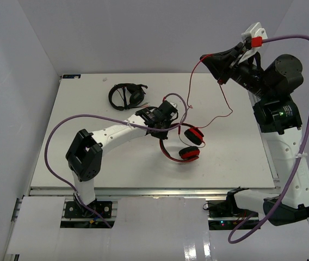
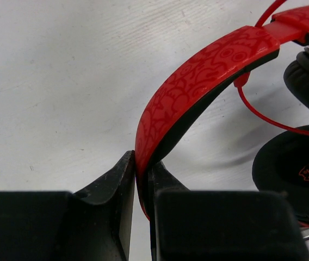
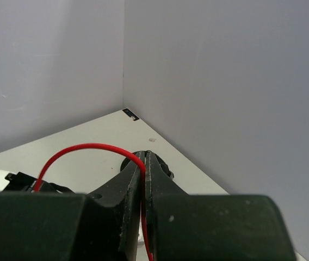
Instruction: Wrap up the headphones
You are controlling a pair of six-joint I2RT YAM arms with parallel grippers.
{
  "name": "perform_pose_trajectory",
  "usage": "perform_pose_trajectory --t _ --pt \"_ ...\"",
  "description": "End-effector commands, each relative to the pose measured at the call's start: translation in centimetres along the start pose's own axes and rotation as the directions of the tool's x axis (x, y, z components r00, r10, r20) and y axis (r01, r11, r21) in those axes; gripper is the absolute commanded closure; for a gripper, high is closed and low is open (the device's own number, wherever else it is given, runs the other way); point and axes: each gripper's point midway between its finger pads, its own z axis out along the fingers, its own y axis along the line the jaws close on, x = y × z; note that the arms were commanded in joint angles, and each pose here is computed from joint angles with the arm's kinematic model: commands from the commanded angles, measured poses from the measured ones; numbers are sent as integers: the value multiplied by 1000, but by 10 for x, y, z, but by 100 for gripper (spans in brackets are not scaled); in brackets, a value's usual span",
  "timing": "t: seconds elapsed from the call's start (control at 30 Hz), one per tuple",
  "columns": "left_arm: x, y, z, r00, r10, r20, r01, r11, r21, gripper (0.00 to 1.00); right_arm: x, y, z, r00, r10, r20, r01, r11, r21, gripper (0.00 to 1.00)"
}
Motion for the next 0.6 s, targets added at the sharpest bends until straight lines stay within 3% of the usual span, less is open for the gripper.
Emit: perform_pose_trajectory --t 0.0,0.27,0.57 --pt "-22 8 -5 988 -119 102 126 990 -58 100 -24 10 -3 998 -30 52 31 999 -21 92" --pt "-21 54 22 978 -177 114 194 967 -165 100 -85 29 -16 983 -84 162 96 993 -68 92" --pt "-52 78 22 960 -213 180 246 951 -189 100 -78 53 -27 990 -17 142 41 985 -167 92"
